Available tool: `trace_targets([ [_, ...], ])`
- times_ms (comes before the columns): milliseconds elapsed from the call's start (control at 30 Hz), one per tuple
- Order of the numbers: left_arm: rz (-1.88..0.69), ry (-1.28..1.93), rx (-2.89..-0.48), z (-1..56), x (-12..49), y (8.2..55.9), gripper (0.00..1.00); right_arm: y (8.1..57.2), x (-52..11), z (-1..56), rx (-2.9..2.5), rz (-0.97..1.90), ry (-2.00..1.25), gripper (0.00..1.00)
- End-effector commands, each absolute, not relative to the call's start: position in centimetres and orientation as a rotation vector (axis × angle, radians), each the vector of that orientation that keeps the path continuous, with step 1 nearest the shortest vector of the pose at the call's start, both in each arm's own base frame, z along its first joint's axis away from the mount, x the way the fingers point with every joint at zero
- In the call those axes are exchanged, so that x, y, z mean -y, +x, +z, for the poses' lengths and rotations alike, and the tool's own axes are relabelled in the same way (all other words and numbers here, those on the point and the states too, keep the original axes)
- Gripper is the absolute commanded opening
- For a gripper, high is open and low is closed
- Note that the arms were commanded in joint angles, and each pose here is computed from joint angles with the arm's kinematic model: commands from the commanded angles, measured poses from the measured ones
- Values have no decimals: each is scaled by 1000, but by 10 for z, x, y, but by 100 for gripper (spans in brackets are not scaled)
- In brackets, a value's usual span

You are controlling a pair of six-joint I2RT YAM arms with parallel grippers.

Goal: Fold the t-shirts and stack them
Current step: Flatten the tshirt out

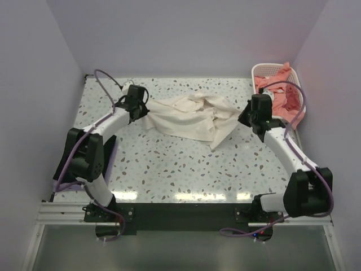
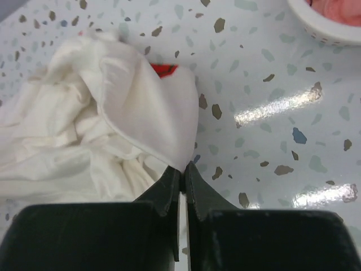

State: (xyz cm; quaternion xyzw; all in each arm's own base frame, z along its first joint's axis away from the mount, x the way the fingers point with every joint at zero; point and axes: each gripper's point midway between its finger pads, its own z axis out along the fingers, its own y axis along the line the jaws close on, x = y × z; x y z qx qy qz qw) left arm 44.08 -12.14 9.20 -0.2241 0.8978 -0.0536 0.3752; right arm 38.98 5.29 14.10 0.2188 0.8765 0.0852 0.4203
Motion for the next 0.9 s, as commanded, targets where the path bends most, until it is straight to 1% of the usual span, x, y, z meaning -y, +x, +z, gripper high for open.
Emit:
trace_targets([
  [0, -120, -633, -2161, 150, 84, 454, 0, 368, -40, 191, -2121, 177, 522, 0],
  [133, -132, -691, -2070, 187, 47, 458, 0, 349, -34, 229, -2066, 165, 488, 0],
  [200, -128, -677, -2039, 202, 39, 461, 0, 341, -34, 247, -2032, 184, 472, 0],
  [400, -74, -628, -2006, 225, 25, 479, 0, 333, -37, 257, -2038, 202, 445, 0],
  [433, -72, -614, -2013, 226, 26, 483, 0, 333, -36, 256, -2037, 200, 448, 0],
  [467, -88, -599, -1996, 240, 28, 492, 0, 334, -35, 254, -2036, 194, 452, 0],
  [500, -70, -582, -2036, 227, 30, 499, 0, 336, -35, 250, -2046, 185, 459, 0],
  [533, -75, -570, -2046, 226, 32, 504, 0, 338, -34, 246, -2055, 174, 465, 0],
  [567, -97, -557, -2029, 238, 35, 514, 0, 340, -32, 240, -2066, 160, 473, 0],
  [600, -93, -541, -2070, 223, 38, 521, 0, 344, -32, 236, -2070, 153, 480, 0],
  [633, -105, -529, -2084, 221, 42, 527, 0, 349, -31, 222, -2111, 142, 488, 0],
  [667, -143, -506, -2068, 234, 48, 537, 0, 349, -31, 218, -2130, 139, 494, 0],
  [700, -139, -484, -2118, 216, 51, 543, 0, 351, -31, 212, -2141, 134, 501, 0],
  [733, -171, -453, -2136, 215, 58, 548, 0, 354, -26, 207, -2139, 116, 521, 0],
  [767, -196, -424, -2164, 210, 65, 557, 0, 360, -22, 198, -2142, 109, 550, 4],
  [800, -192, -417, -2167, 209, 65, 562, 0, 362, -22, 199, -2132, 116, 556, 4],
  [833, -232, -384, -2179, 210, 74, 569, 13, 374, -23, 180, -2197, 128, 581, 5],
  [867, -232, -386, -2182, 210, 74, 568, 24, 374, -23, 179, -2198, 128, 581, 5],
])
